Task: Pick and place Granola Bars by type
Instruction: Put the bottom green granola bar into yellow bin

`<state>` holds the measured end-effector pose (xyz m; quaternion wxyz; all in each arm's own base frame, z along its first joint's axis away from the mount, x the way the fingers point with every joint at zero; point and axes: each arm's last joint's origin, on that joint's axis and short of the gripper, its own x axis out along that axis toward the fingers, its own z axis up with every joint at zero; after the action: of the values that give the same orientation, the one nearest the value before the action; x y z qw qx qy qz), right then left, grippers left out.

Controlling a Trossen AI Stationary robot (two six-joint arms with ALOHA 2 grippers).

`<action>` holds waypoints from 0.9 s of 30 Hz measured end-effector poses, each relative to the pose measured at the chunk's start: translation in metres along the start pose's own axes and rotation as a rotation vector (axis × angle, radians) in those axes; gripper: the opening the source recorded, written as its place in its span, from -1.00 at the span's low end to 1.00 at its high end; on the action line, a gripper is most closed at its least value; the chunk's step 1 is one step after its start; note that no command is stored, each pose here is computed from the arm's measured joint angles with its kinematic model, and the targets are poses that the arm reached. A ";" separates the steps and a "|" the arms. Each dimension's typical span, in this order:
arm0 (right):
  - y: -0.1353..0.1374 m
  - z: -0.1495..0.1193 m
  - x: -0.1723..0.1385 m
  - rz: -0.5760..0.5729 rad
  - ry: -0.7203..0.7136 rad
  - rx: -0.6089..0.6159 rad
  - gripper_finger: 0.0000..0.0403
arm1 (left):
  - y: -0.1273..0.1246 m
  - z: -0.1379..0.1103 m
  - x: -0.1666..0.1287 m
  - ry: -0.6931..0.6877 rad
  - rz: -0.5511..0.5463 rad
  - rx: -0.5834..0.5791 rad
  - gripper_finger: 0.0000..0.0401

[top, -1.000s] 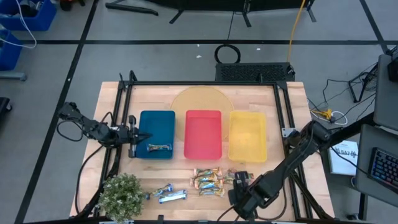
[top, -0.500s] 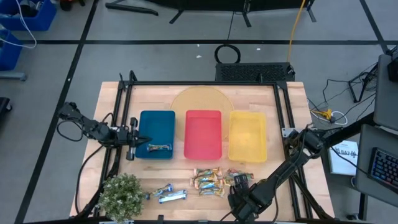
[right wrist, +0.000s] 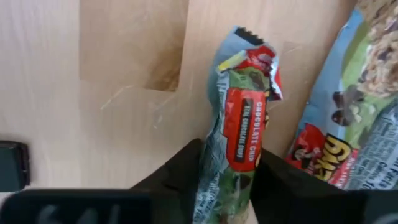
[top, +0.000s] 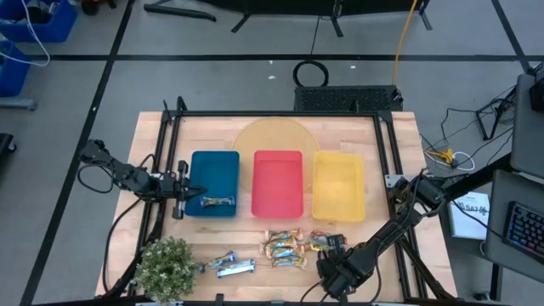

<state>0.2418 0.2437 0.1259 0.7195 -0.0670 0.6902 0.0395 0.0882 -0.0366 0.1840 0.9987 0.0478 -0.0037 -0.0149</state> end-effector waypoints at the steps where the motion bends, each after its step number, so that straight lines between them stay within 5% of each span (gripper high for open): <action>1: 0.001 0.000 0.000 0.008 -0.001 0.001 -0.55 | 0.000 0.000 0.000 0.000 0.000 0.000 -0.96; 6: 0.003 0.006 -0.019 0.048 -0.057 0.004 -0.88 | 0.000 0.000 0.000 0.000 0.000 0.000 -0.96; 15: -0.004 0.011 -0.097 0.053 -0.333 0.010 -0.84 | 0.000 0.000 0.000 0.001 -0.004 0.001 -0.96; 19: -0.032 0.001 -0.139 -0.054 -0.439 0.028 -0.89 | 0.000 0.000 0.000 0.001 -0.004 0.008 -0.96; 24: -0.094 -0.024 -0.167 -0.346 -0.384 0.118 -0.88 | 0.000 0.000 0.000 0.001 -0.011 0.027 -0.96; 27: -0.130 -0.030 -0.168 -0.376 -0.324 0.153 -0.83 | 0.000 0.000 0.000 0.001 -0.016 0.040 -0.96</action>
<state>0.2238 0.1166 0.2983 0.8184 -0.1322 0.5422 -0.1370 0.0881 -0.0371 0.1838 0.9974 0.0679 -0.0033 -0.0227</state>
